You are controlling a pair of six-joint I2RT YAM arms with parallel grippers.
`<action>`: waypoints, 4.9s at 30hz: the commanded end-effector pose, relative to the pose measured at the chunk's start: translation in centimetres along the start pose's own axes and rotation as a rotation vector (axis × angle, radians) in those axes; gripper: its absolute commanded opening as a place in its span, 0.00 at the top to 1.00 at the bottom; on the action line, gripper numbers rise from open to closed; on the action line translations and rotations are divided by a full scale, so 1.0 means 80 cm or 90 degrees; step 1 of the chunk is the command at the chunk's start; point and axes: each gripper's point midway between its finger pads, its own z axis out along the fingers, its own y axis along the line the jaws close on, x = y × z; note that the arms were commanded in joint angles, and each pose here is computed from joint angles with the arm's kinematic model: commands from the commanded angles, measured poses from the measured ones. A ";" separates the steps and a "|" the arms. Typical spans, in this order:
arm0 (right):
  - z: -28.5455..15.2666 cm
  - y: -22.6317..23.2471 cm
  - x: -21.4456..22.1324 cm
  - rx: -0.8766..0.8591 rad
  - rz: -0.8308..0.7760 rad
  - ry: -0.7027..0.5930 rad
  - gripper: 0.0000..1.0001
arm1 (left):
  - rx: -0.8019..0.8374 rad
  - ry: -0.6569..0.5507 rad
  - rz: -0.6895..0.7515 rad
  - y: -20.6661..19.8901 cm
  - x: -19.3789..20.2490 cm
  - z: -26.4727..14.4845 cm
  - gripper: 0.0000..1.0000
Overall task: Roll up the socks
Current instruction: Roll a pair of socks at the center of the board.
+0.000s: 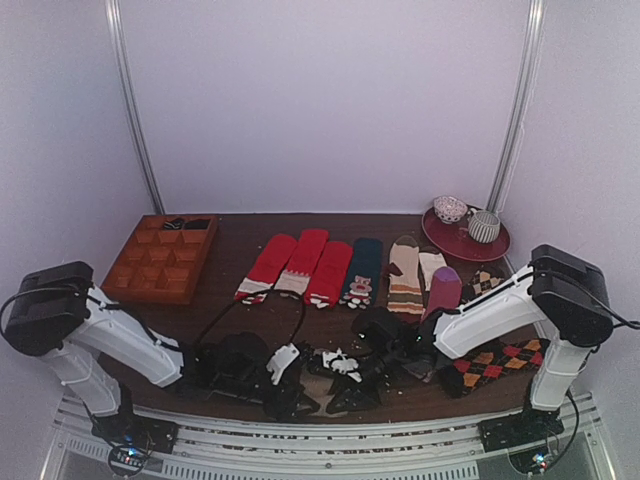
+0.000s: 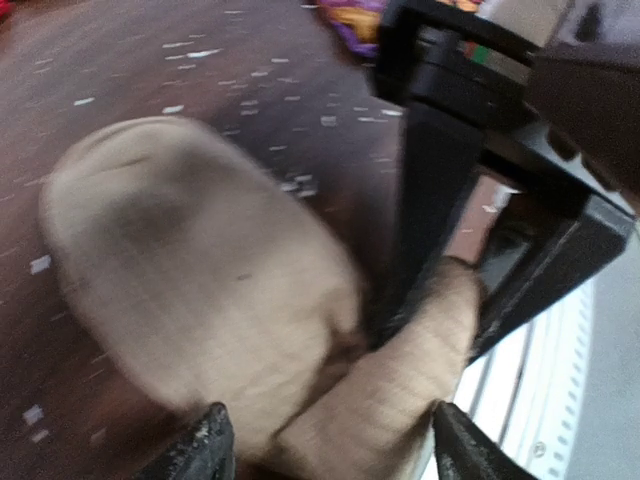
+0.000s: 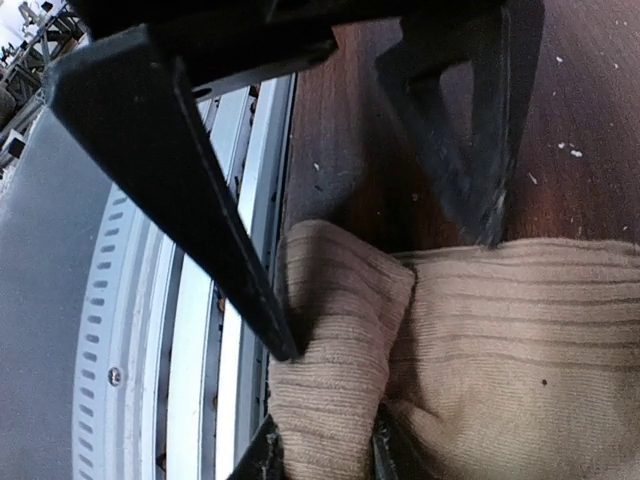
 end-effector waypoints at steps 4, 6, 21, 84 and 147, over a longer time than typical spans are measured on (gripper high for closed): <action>-0.003 -0.003 0.068 -0.037 0.245 0.127 0.77 | -0.201 -0.078 0.140 0.049 -0.012 -0.061 0.16; -0.008 -0.009 0.069 -0.040 0.290 0.120 0.77 | -0.182 -0.155 0.201 0.022 -0.031 -0.077 0.15; 0.000 -0.023 0.097 -0.042 0.427 0.133 0.77 | -0.033 -0.189 0.412 -0.049 -0.030 -0.009 0.22; -0.035 -0.013 -0.007 0.227 -0.278 -0.017 0.34 | 0.049 0.221 -0.102 0.050 0.184 0.027 1.00; -0.019 -0.018 0.153 -0.019 0.543 0.123 0.81 | -0.024 -0.167 0.443 -0.022 -0.037 0.032 0.48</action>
